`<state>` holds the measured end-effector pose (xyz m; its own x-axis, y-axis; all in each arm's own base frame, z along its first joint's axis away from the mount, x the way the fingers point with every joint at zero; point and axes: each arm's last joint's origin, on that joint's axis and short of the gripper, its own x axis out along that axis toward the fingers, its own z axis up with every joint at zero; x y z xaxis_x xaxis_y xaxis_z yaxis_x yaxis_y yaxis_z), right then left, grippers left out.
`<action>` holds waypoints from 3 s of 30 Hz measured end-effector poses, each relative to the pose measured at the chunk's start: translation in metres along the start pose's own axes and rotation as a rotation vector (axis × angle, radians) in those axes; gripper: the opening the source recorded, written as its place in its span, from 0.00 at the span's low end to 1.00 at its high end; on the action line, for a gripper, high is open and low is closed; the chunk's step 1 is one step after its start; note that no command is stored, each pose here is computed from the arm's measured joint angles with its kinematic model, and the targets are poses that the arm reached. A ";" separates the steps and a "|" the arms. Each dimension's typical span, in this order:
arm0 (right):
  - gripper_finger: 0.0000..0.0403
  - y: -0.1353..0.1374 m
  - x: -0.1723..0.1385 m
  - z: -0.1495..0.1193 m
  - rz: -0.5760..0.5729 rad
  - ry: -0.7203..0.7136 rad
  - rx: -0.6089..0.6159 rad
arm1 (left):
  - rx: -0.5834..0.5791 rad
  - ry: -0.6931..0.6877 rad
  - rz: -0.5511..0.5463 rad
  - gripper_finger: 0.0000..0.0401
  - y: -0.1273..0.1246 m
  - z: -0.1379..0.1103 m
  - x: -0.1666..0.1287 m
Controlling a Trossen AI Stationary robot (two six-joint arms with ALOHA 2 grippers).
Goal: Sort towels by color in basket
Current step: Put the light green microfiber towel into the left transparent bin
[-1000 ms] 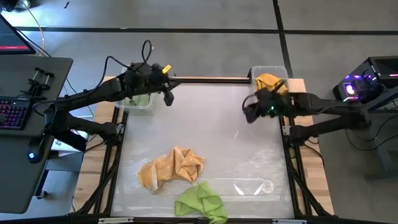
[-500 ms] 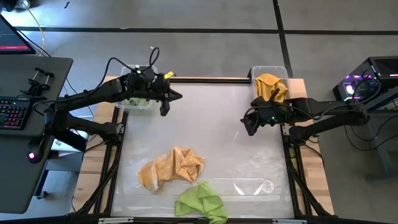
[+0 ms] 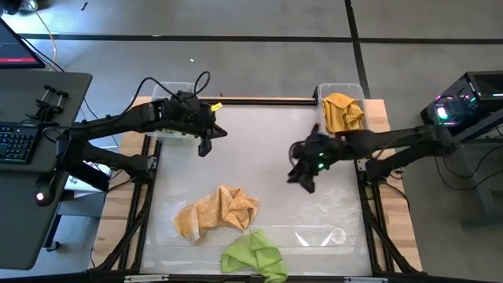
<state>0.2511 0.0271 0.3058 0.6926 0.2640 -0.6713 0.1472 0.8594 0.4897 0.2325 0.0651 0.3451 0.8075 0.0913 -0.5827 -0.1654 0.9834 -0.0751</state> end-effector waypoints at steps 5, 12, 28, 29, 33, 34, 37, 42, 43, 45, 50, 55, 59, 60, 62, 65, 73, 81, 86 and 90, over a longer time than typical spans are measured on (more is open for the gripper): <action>0.37 0.015 0.040 -0.001 0.172 0.099 -0.040 | 0.002 0.009 -0.004 0.00 -0.001 -0.001 0.000; 0.53 0.033 0.085 -0.018 0.259 0.233 0.045 | 0.041 0.098 -0.025 0.00 -0.007 -0.009 0.000; 0.63 0.081 0.122 -0.055 0.377 0.296 0.035 | 0.081 0.192 -0.069 0.00 -0.019 -0.019 0.000; 0.63 0.084 0.123 -0.056 0.399 0.281 0.003 | 0.083 0.193 -0.071 0.00 -0.020 -0.019 0.000; 0.63 0.097 0.123 -0.064 0.437 0.221 -0.188 | 0.088 0.206 -0.086 0.00 -0.025 -0.020 0.000; 0.63 0.098 0.122 -0.066 0.435 0.209 -0.230 | 0.085 0.211 -0.090 0.00 -0.026 -0.021 0.000; 0.63 0.102 0.123 -0.071 0.394 0.154 -0.332 | 0.050 0.227 -0.103 0.00 -0.032 -0.022 -0.001; 0.63 0.103 0.141 -0.082 0.334 0.118 -0.501 | 0.026 0.237 -0.133 0.00 -0.043 -0.024 -0.002; 0.63 0.103 0.146 -0.083 0.342 0.106 -0.524 | 0.017 0.237 -0.137 0.00 -0.045 -0.024 -0.002; 0.63 0.104 0.155 -0.083 0.363 0.066 -0.568 | 0.000 0.232 -0.143 0.00 -0.048 -0.023 -0.002; 0.63 0.104 0.178 -0.086 0.400 -0.015 -0.677 | -0.072 0.214 -0.140 0.00 -0.055 -0.022 -0.002; 0.63 0.096 0.201 -0.097 0.385 0.001 -0.765 | -0.107 0.167 -0.134 0.00 -0.065 -0.018 -0.001; 0.63 0.085 0.225 -0.110 0.368 0.019 -0.791 | -0.146 0.164 -0.145 0.00 -0.074 -0.019 -0.002; 0.63 0.084 0.229 -0.112 0.371 0.013 -0.795 | -0.144 0.167 -0.152 0.00 -0.077 -0.019 -0.003; 0.62 0.080 0.238 -0.117 0.365 0.022 -0.809 | -0.127 0.169 -0.162 0.00 -0.083 -0.021 -0.004; 0.58 0.072 0.248 -0.125 0.328 0.062 -0.811 | -0.115 0.169 -0.162 0.00 -0.091 -0.022 -0.005; 0.37 0.061 0.250 -0.131 0.117 0.139 -0.682 | -0.105 0.154 -0.151 0.00 -0.105 -0.027 -0.017; 0.09 0.054 0.240 -0.129 -0.041 0.199 -0.189 | -0.101 0.137 -0.035 0.00 -0.102 -0.036 -0.042; 0.05 0.059 0.211 -0.123 -0.151 0.181 0.022 | -0.128 0.037 0.041 0.00 -0.100 -0.034 -0.055; 0.03 0.070 0.171 -0.111 -0.250 0.070 0.025 | -0.102 -0.042 0.063 0.00 -0.105 -0.031 -0.061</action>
<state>0.3019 0.1809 0.1638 0.5822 0.0749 -0.8096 0.3254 0.8910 0.3165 0.1832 -0.0487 0.3633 0.8163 0.1608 -0.5549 -0.2715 0.9546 -0.1228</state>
